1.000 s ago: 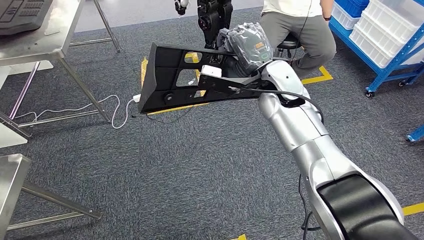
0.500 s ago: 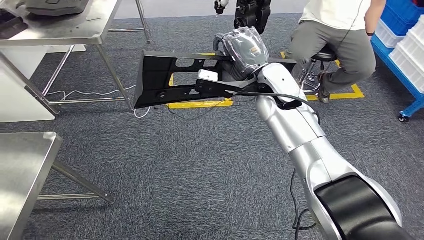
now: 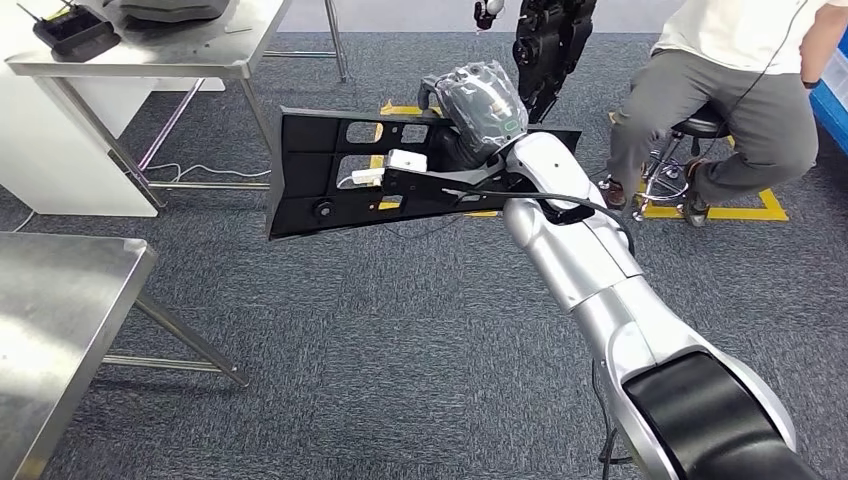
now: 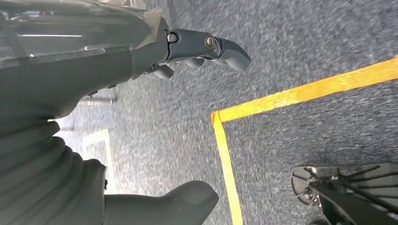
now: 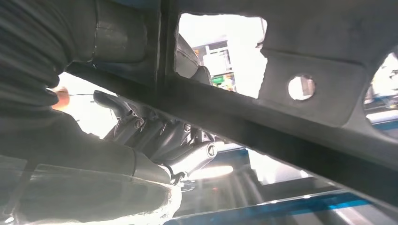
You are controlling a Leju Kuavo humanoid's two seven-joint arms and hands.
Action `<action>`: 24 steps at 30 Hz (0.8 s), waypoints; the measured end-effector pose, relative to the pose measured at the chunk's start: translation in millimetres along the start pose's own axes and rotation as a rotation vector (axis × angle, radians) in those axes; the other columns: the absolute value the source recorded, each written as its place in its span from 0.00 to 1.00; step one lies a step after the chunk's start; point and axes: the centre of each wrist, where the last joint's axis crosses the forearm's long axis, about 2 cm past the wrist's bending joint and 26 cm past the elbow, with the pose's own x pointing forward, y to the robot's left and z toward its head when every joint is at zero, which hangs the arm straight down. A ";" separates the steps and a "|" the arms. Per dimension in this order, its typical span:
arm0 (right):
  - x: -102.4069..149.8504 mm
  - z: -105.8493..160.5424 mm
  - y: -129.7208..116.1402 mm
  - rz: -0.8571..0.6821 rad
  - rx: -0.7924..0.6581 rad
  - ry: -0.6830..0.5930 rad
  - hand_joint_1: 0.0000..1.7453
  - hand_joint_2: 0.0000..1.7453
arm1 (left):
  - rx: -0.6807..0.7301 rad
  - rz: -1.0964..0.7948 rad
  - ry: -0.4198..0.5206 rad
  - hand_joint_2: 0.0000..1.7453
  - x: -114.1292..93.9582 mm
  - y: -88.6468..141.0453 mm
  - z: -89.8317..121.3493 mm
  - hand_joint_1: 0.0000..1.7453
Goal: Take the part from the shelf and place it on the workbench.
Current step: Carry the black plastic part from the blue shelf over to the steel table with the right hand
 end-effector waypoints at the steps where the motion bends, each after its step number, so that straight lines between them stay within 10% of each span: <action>1: -0.5 0.2 -0.1 0.001 0.000 0.001 0.99 1.00 | -0.001 -0.003 0.000 1.00 0.3 0.1 0.0 0.00; 24: -6.8 8.1 2.7 0.019 0.008 0.024 0.99 1.00 | -0.003 -0.023 0.006 1.00 1.4 2.8 -0.2 0.00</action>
